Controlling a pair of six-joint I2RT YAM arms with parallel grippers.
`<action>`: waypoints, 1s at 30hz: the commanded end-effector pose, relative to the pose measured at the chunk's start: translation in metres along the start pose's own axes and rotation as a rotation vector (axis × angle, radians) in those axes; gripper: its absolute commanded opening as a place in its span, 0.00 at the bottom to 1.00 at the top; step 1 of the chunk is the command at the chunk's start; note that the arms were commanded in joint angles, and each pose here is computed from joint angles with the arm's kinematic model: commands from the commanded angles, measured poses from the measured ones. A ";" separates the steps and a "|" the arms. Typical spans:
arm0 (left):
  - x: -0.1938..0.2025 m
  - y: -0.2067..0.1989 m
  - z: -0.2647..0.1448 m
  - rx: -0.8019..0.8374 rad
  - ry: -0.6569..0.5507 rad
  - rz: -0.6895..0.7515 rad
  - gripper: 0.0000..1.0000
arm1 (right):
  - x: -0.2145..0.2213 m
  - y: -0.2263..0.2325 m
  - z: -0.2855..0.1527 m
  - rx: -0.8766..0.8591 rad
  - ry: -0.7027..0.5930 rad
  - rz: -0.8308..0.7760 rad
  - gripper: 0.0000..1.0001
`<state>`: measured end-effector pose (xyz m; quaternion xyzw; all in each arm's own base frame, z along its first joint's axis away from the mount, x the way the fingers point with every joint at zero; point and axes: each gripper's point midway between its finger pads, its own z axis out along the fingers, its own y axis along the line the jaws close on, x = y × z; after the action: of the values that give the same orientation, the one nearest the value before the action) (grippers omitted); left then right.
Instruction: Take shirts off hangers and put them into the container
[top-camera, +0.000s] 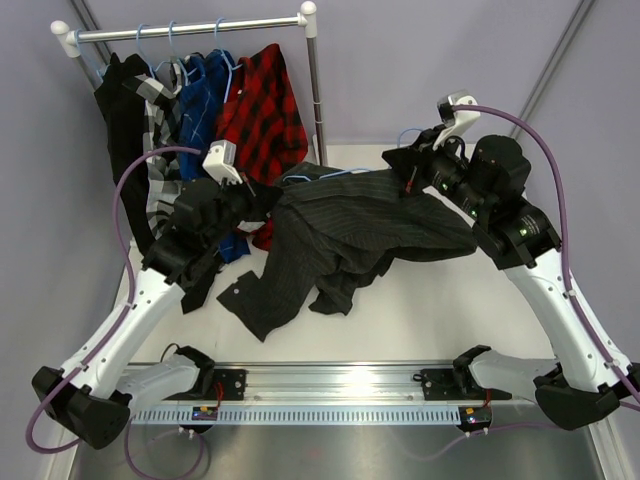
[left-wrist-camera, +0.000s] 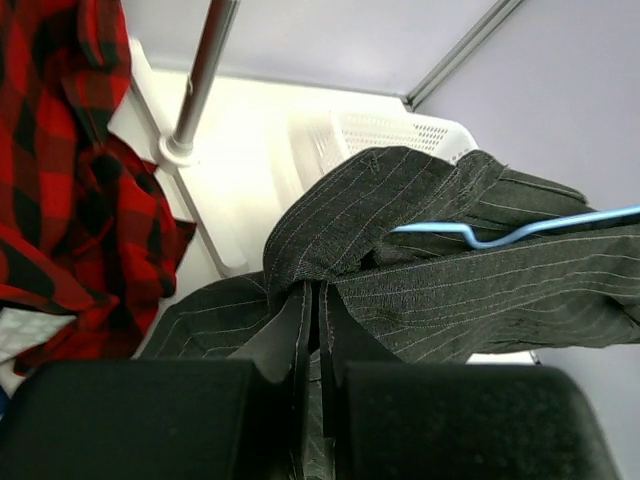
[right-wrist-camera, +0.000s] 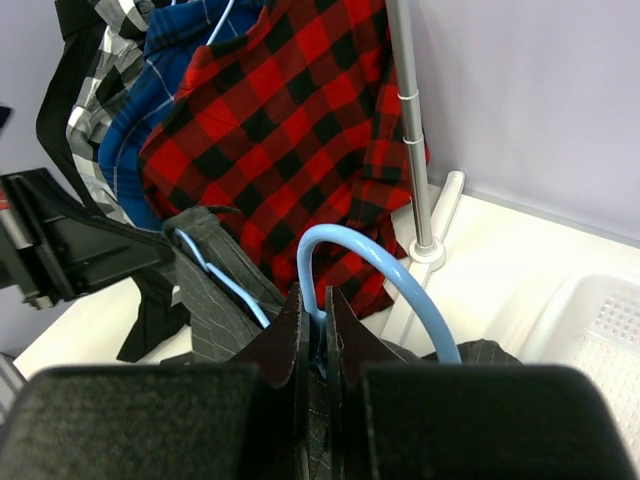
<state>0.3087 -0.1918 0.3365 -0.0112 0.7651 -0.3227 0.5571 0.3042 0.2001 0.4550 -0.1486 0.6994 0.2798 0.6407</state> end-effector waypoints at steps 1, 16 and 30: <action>0.034 0.120 -0.012 -0.476 0.078 0.020 0.00 | -0.111 -0.012 -0.058 0.113 -0.375 -0.055 0.00; 0.059 0.013 0.026 -0.061 0.225 0.094 0.00 | -0.153 0.031 -0.059 -0.118 -0.518 0.068 0.00; 0.059 -0.020 0.026 0.128 0.240 0.022 0.00 | -0.155 0.044 -0.074 -0.183 -0.533 0.092 0.00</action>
<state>0.3025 -0.2495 0.3263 0.0795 0.7642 -0.3996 0.5001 0.2890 0.1954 0.5014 -0.1187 0.6478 0.3468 0.6678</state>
